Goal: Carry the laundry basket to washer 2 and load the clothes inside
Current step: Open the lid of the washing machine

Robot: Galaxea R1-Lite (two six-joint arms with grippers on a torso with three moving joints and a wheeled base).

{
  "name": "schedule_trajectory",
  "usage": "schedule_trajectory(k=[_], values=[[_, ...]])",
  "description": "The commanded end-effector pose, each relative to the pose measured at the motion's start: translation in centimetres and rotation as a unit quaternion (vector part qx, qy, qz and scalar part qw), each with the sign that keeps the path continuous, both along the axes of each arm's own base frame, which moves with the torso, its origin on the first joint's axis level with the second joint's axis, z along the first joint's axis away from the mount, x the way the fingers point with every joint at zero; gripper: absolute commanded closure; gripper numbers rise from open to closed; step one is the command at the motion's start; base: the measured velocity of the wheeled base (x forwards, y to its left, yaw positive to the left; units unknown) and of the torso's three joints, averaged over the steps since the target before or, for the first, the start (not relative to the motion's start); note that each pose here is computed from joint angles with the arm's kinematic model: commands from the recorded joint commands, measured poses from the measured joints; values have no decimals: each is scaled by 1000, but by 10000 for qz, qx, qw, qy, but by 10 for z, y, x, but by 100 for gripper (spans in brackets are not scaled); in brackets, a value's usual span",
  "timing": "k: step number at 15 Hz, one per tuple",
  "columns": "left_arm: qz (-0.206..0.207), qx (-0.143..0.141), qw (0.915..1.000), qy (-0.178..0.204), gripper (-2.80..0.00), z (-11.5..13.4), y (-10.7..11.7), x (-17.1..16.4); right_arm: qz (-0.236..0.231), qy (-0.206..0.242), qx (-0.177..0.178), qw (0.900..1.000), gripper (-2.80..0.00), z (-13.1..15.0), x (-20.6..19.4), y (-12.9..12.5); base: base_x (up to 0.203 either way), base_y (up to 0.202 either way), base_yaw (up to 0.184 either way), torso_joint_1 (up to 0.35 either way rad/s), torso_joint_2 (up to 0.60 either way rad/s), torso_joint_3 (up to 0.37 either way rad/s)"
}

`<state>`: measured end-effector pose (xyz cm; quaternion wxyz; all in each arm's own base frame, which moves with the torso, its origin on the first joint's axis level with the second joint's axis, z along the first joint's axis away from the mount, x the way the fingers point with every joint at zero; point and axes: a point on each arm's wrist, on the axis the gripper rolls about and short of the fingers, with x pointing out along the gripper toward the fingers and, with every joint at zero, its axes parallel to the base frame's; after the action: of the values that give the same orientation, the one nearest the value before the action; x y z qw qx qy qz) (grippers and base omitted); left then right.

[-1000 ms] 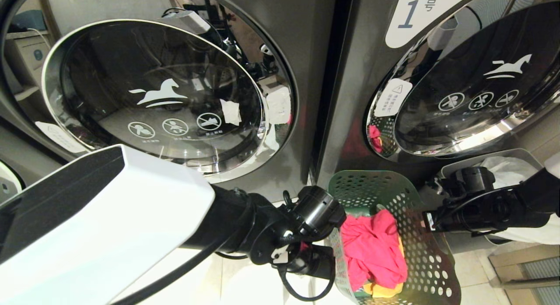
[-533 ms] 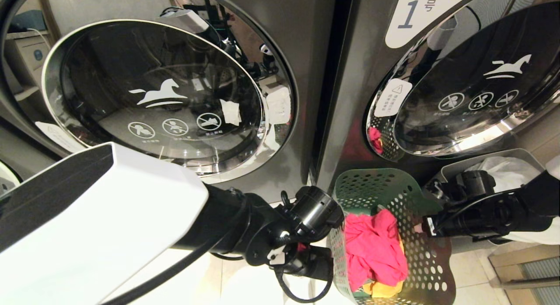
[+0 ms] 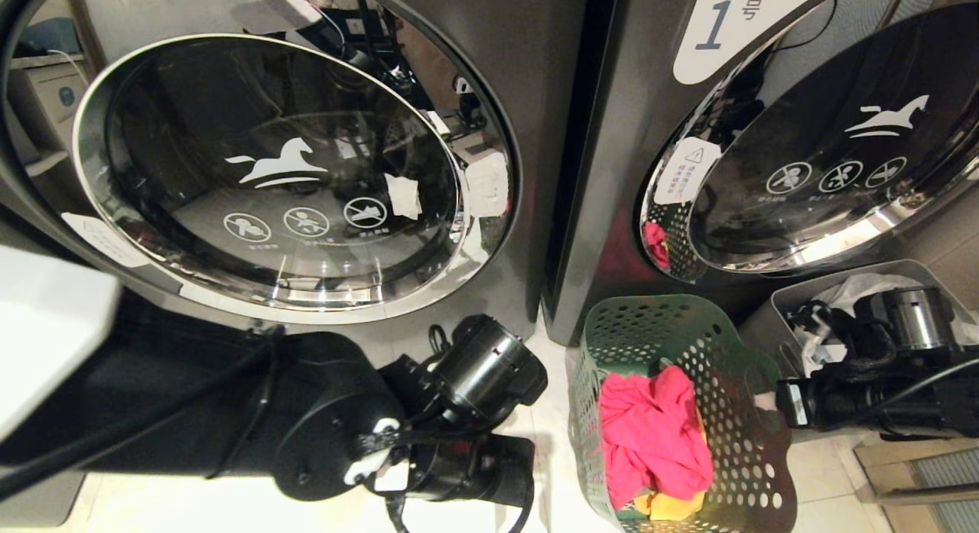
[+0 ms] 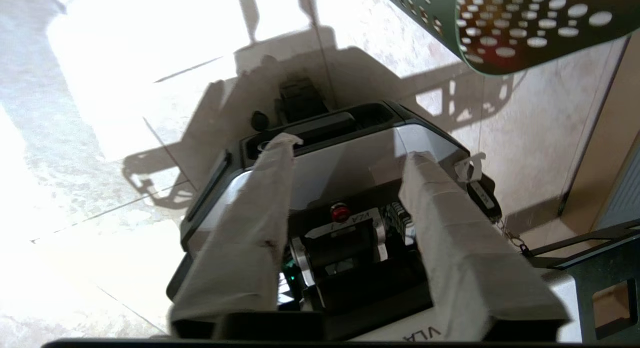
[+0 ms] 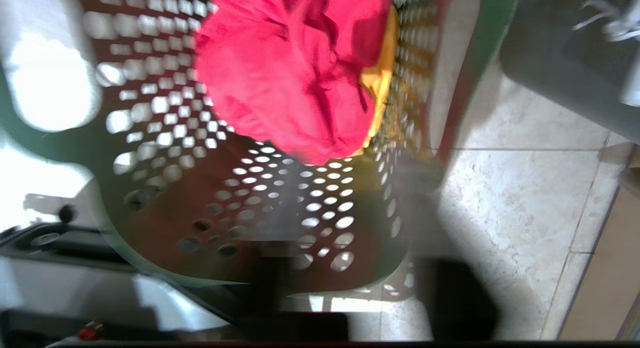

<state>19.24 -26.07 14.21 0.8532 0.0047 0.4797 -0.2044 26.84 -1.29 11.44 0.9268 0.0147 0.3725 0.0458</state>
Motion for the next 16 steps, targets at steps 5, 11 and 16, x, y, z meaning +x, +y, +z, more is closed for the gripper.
schedule_trajectory(k=[5,11,16], values=[[915,-380,9921,-764,0,57,94,-34,-8,-1083,-8,9941,0,75,-99,8,0,0,0,0,0,0],[2912,-57,9480,-1284,0,55,216,-65,-1003,-1846,-549,9761,0,81,-188,4,0,0,0,0,0,0],[3123,766,9255,-2000,0,-5,260,-148,-437,-1400,-128,9891,0,21,-251,13,0,0,0,0,0,0]])
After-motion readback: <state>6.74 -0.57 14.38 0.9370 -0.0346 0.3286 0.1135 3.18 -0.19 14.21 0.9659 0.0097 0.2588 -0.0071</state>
